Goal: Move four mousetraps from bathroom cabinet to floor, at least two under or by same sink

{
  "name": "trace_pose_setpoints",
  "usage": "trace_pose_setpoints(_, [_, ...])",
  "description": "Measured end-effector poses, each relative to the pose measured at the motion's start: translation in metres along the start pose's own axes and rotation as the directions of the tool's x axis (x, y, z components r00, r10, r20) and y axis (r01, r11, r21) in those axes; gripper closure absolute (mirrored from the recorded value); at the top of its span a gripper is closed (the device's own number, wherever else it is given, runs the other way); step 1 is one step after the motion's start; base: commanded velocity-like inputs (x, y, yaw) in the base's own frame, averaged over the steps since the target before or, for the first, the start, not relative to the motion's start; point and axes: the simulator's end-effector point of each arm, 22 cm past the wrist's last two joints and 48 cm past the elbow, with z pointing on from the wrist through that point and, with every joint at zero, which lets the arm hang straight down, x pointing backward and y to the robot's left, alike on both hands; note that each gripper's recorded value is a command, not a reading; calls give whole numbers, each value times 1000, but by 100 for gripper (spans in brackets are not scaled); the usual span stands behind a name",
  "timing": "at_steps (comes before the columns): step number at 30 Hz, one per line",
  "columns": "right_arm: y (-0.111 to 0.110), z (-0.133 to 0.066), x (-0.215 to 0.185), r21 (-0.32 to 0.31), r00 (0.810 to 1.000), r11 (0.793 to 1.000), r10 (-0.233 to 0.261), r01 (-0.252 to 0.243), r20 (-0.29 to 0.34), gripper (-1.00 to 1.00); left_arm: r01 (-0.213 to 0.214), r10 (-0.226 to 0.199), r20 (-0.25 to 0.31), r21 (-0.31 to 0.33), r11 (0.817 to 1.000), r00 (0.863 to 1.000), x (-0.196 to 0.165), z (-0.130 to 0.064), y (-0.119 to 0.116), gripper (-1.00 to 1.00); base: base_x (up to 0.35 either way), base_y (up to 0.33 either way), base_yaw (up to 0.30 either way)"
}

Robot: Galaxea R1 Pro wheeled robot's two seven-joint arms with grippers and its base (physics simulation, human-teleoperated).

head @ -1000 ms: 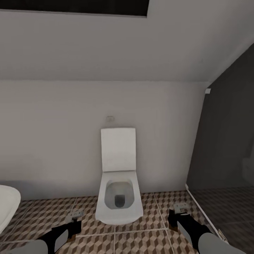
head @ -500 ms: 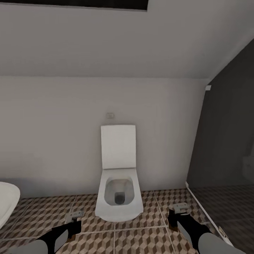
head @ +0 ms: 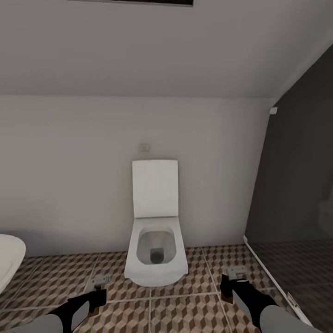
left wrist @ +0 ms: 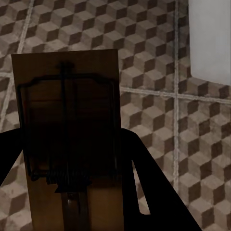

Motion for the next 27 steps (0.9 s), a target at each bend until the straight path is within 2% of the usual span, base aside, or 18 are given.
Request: trace_pose_setpoints(27, [11, 36, 46, 1, 1000, 1000, -1, 1, 3, 100, 0, 0, 3, 1, 1000, 1000, 46, 36, 7, 100, 0, 0, 0])
